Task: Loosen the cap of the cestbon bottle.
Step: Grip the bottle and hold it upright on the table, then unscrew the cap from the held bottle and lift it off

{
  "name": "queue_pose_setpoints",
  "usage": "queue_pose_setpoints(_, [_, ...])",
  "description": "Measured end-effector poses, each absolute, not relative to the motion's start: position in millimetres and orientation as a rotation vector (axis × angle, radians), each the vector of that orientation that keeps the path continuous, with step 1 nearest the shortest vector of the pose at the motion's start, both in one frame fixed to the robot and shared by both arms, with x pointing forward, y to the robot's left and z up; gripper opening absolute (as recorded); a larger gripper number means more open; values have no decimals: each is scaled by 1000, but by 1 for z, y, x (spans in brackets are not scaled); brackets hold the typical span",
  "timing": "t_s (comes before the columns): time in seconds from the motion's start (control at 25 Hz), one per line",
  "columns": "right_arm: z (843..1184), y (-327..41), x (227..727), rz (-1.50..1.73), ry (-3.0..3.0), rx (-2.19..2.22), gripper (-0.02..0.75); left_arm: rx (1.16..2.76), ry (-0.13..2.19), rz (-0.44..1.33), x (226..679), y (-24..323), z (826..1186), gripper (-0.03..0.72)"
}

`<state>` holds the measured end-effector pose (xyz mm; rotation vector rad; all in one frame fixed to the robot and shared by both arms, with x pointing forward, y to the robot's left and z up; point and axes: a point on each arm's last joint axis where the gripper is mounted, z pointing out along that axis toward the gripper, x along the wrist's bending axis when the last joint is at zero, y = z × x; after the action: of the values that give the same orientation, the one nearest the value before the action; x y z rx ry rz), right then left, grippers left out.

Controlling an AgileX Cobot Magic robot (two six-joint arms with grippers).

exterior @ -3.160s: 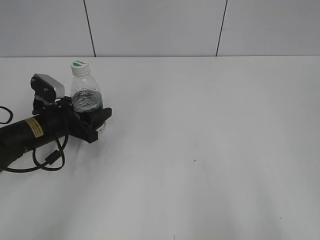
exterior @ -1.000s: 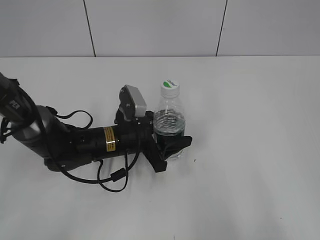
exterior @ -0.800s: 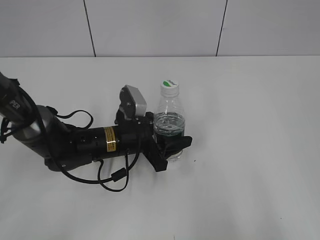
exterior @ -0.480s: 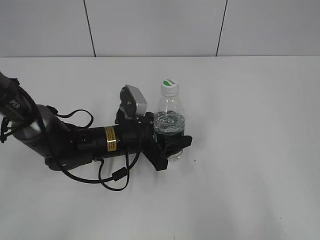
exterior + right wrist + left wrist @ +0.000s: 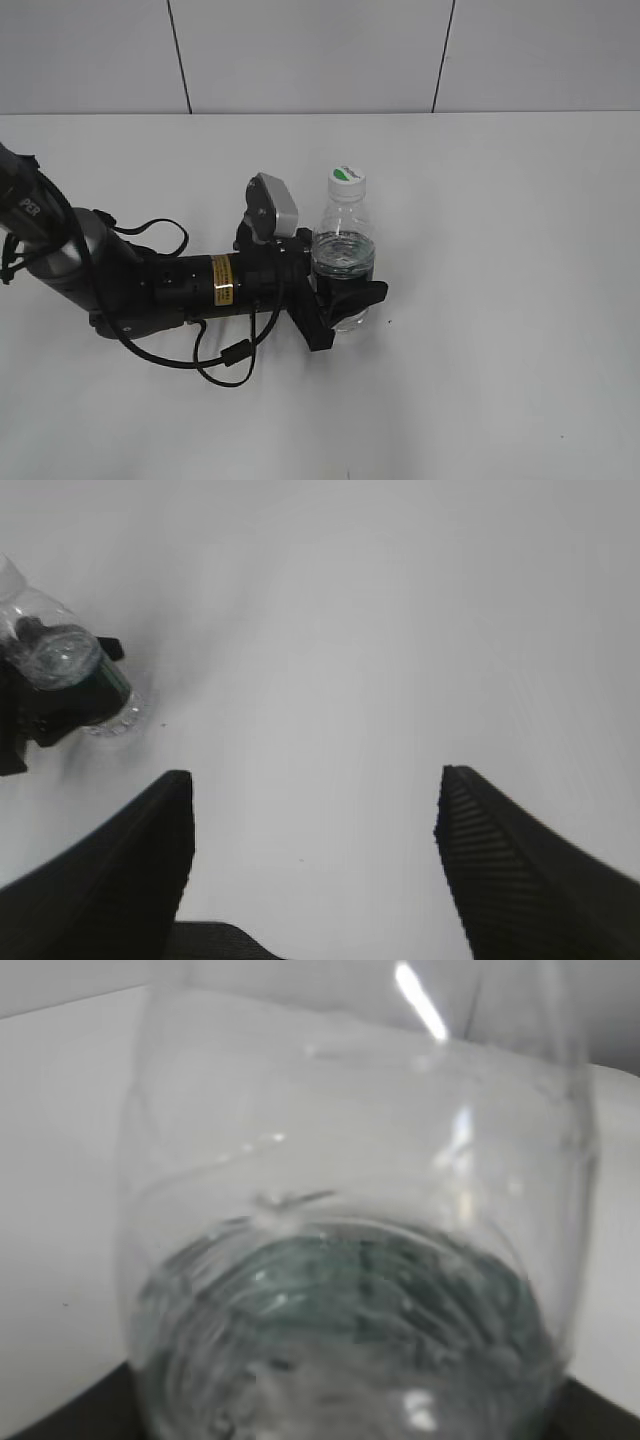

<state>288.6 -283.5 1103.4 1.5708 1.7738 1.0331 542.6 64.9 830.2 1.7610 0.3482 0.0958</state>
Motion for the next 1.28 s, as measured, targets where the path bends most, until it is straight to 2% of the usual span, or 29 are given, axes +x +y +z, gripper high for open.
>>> queue_pose_setpoints(0.36, [1129,-262,357,1121,1995,1581,573,1765,325,85,541,64,830,406])
queue_pose_setpoints(0.6, [1137,-251,427,924,2293,1775,573,1762,319,82,541,64,831,406])
queue_pose_setpoints(0.8, [1148,-246,485,924,2255,1923,573,1763,316,80,540,64,831,406])
queue_pose_setpoints(1.12, [1140,-237,521,863,2211,2073,573,1762,316,80,540,64,831,406])
queue_pose_setpoints(1.28, [1125,-202,534,738,2318,2027,573,1762,316,80,540,64,831,406])
